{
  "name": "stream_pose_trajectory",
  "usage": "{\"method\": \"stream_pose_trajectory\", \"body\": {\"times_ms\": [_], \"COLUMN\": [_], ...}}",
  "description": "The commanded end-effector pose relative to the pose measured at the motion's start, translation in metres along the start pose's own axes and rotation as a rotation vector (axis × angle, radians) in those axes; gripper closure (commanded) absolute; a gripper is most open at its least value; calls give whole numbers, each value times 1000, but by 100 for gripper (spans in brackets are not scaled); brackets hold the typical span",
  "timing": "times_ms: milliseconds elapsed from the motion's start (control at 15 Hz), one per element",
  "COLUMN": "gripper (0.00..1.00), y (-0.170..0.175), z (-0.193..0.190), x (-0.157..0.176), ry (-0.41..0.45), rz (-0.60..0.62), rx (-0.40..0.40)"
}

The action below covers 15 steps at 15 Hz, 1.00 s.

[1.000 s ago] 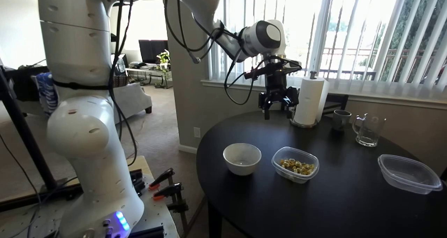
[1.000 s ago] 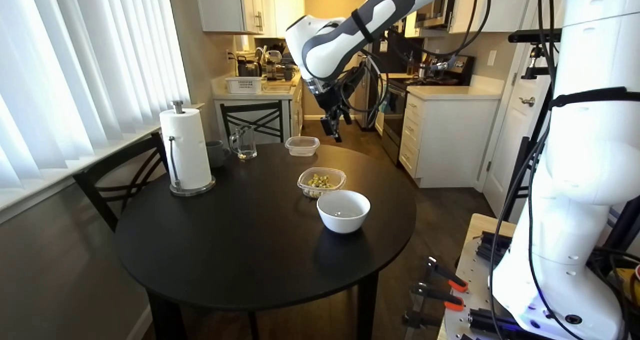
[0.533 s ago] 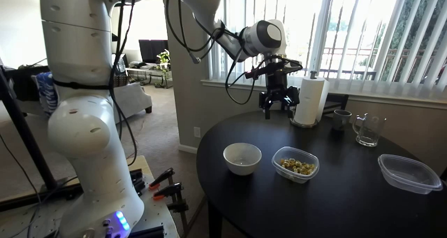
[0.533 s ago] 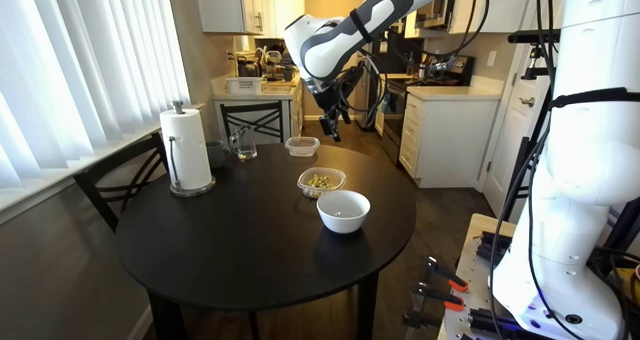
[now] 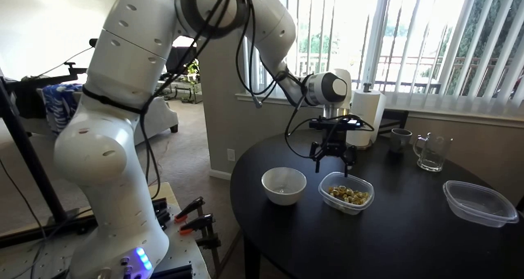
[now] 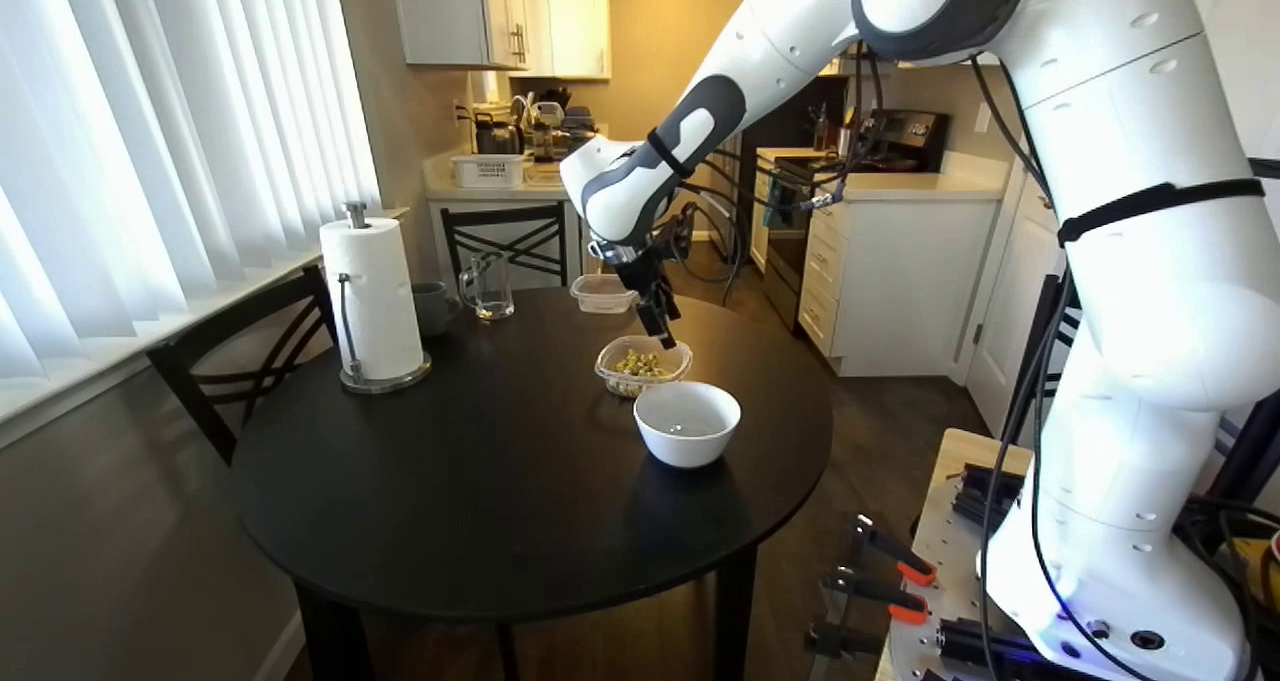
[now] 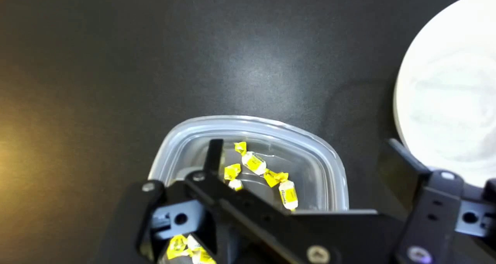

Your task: Pour the candy from the clear bowl into the white bowl.

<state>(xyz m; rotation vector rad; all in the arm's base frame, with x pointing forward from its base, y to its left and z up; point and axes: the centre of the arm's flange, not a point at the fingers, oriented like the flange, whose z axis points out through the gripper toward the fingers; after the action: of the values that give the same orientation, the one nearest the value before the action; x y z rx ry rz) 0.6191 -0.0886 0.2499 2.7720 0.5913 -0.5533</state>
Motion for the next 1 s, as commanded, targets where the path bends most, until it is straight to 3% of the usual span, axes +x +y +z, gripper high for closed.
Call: {"method": "stream_pose_trajectory", "body": {"times_ms": [0, 467, 600, 933], "gripper": [0, 0, 0, 0], "y": [7, -24, -28, -24], "z": [16, 30, 29, 21], "x": [23, 43, 48, 63], "ry": [-5, -38, -14, 86], "rz": [-158, -269, -256, -213], "rx": [52, 152, 196, 214]}}
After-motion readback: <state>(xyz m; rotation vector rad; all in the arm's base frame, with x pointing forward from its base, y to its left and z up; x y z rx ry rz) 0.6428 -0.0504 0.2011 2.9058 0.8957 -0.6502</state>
